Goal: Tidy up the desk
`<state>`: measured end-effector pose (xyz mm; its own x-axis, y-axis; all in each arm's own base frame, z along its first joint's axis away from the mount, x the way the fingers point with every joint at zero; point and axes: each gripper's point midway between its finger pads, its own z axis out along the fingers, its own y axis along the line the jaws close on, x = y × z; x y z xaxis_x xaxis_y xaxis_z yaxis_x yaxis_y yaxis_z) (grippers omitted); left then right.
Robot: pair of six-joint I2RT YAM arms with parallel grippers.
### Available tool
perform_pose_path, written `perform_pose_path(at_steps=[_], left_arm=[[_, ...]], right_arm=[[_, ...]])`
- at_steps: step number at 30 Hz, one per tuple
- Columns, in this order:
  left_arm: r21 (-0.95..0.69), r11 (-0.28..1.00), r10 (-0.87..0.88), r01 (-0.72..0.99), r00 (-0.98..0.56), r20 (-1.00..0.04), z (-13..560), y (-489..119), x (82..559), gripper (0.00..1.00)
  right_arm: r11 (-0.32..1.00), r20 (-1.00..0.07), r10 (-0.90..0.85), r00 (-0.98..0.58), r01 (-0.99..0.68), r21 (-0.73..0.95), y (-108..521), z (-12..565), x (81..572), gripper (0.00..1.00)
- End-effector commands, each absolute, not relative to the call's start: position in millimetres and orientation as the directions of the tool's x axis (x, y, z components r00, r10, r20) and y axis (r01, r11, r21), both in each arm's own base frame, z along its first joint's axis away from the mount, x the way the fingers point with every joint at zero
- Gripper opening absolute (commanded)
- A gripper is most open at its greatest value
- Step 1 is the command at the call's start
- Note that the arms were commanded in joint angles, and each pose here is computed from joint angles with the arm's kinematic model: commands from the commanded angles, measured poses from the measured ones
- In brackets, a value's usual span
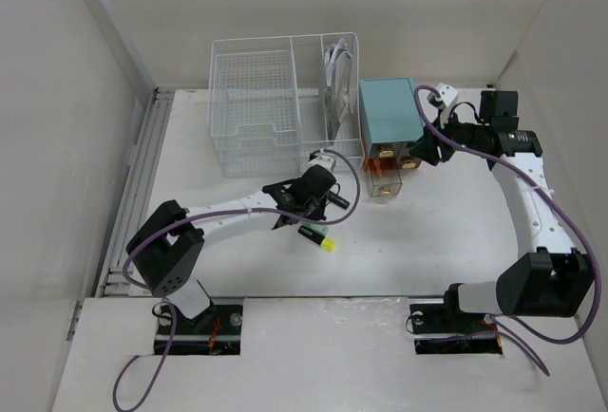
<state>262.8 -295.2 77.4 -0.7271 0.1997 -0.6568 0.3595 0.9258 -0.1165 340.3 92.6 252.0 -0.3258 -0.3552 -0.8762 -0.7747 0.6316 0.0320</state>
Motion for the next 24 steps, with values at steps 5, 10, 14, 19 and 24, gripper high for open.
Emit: perform_pose_path(at_steps=[5, 10, 14, 19, 24], left_arm=[[-0.321, 0.930, -0.075, 0.176, -0.767, -0.637, 101, -288, 247, 0.00], [-0.421, 0.905, -0.316, -0.058, -0.755, -0.575, 103, -278, 245, 0.03], [-0.414, 0.873, -0.458, -0.259, -0.727, -0.511, 79, -269, 247, 0.12], [-0.305, 0.862, -0.506, -0.406, -0.722, -0.471, 40, -261, 244, 0.23], [-0.325, 0.830, -0.558, -0.453, -0.684, -0.471, 39, -262, 247, 0.42]], right_arm=[[0.600, -0.889, -0.349, -0.294, -0.800, 0.029, 97, 258, 339, 0.50], [0.601, -0.889, -0.343, -0.303, -0.798, 0.040, 95, 258, 337, 0.50], [0.596, -0.892, -0.339, -0.300, -0.802, 0.044, 96, 258, 337, 0.50], [0.595, -0.892, -0.337, -0.302, -0.803, 0.047, 94, 258, 336, 0.50], [0.593, -0.892, -0.335, -0.303, -0.803, 0.050, 92, 258, 334, 0.50]])
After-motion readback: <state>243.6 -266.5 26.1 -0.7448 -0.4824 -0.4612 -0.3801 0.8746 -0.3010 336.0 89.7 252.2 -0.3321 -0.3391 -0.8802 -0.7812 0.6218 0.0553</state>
